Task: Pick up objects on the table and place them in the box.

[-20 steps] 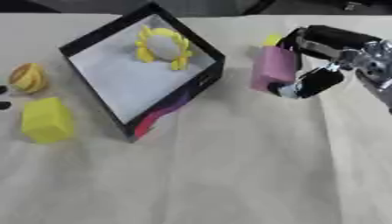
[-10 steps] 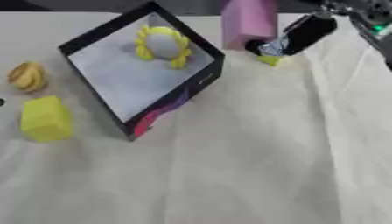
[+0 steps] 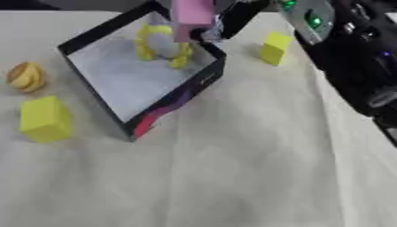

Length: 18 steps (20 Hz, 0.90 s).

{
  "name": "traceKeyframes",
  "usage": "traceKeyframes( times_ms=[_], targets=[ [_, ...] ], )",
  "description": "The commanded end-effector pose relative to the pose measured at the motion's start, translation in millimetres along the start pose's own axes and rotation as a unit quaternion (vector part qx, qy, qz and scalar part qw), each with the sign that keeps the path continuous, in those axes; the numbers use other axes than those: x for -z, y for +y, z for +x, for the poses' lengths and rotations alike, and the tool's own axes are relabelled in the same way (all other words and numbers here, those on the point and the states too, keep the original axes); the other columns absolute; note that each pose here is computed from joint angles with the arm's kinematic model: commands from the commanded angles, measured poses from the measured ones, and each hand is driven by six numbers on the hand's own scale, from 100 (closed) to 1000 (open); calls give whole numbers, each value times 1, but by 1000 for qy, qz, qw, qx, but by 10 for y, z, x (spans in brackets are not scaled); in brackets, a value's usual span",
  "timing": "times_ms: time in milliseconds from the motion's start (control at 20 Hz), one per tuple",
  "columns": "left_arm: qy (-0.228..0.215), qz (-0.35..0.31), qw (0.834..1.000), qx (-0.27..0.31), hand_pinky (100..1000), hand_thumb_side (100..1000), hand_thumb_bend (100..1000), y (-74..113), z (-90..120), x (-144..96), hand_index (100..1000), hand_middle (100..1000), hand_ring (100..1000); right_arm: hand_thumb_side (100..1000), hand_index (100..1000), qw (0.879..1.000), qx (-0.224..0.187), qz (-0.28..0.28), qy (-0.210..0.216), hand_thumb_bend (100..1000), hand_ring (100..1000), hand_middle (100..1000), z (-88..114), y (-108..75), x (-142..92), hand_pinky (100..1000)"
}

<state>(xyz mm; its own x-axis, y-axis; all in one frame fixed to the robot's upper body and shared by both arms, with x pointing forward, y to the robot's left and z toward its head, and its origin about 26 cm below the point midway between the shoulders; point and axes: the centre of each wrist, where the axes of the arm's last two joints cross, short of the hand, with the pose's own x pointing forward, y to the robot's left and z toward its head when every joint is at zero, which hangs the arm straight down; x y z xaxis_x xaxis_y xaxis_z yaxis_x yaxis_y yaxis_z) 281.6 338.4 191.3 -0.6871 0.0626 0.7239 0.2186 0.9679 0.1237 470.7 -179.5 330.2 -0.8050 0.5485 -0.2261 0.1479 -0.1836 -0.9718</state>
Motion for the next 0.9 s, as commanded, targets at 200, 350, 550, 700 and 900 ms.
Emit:
traceKeyframes(
  times_ms=[200, 350, 550, 700, 900],
  targets=[
    [-19, -13, 1000, 11, 826, 638, 100, 37, 131, 101, 852, 832, 871, 448, 592, 1000, 2, 9, 11, 100, 519, 442, -55, 132, 158, 704],
    [-23, -15, 1000, 13, 837, 637, 100, 31, 140, 125, 851, 830, 870, 453, 596, 1000, 3, 6, 20, 100, 522, 444, -64, 209, 206, 704],
    [-27, -10, 999, 17, 835, 640, 100, 31, 152, 149, 846, 826, 867, 554, 713, 999, -3, 10, 31, 158, 623, 549, -99, 303, 227, 767],
    [-30, -4, 999, 19, 841, 639, 100, 28, 158, 164, 845, 827, 867, 638, 861, 999, -17, 17, 21, 297, 768, 704, -99, 333, 240, 832],
    [-29, -4, 999, 19, 834, 640, 100, 15, 154, 171, 845, 827, 867, 678, 937, 999, -29, 24, 19, 279, 853, 791, -117, 374, 230, 905]
  ],
)
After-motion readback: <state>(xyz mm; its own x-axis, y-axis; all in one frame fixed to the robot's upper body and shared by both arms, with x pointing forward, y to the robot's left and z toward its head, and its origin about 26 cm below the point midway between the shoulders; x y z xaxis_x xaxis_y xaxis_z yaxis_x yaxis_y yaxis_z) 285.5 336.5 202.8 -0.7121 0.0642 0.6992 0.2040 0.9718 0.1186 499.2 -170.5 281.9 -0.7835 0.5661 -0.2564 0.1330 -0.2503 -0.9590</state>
